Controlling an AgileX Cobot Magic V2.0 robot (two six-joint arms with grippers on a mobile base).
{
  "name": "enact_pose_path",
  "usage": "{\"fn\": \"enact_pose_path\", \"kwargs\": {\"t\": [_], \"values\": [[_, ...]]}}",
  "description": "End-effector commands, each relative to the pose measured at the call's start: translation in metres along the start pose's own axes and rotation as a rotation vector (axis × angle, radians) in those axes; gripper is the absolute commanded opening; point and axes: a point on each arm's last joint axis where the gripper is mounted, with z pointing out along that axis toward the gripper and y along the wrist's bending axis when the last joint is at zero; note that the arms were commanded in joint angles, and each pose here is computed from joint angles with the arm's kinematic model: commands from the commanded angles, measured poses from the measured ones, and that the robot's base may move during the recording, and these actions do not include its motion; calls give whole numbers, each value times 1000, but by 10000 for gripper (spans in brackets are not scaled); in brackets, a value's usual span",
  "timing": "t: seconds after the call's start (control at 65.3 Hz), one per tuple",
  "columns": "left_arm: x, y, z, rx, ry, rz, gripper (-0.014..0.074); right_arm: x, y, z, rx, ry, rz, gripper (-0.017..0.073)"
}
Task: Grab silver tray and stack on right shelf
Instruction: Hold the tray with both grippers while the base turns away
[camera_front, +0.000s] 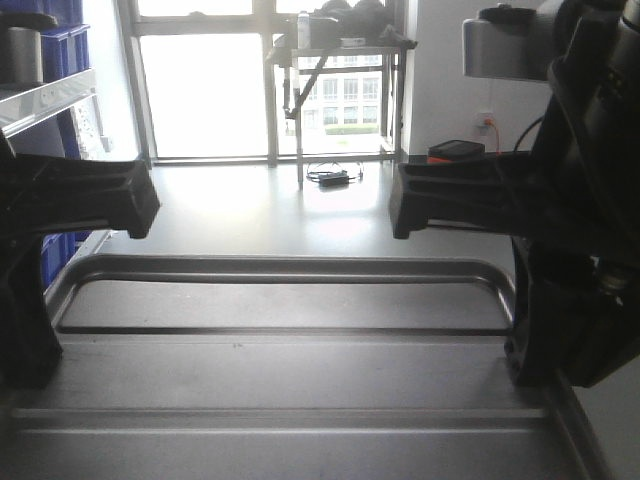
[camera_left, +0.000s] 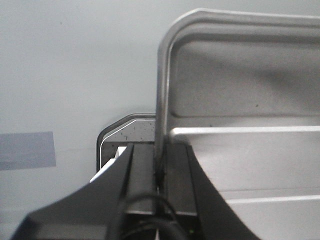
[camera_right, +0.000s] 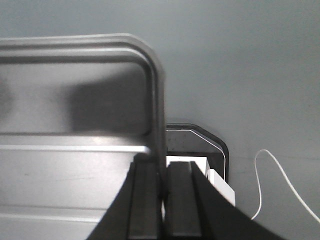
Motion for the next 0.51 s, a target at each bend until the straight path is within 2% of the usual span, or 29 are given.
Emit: {"fn": "enact_pose_path", "kwargs": {"t": [0.0,0.49], "values": [[-3,-3,-11,27,-36,11,-100,-6,3,-13,-50,-59,-16,57],[-3,-3,-11,27,-35,11,-100,-6,3,-13,-49,-58,-16,57]]}}
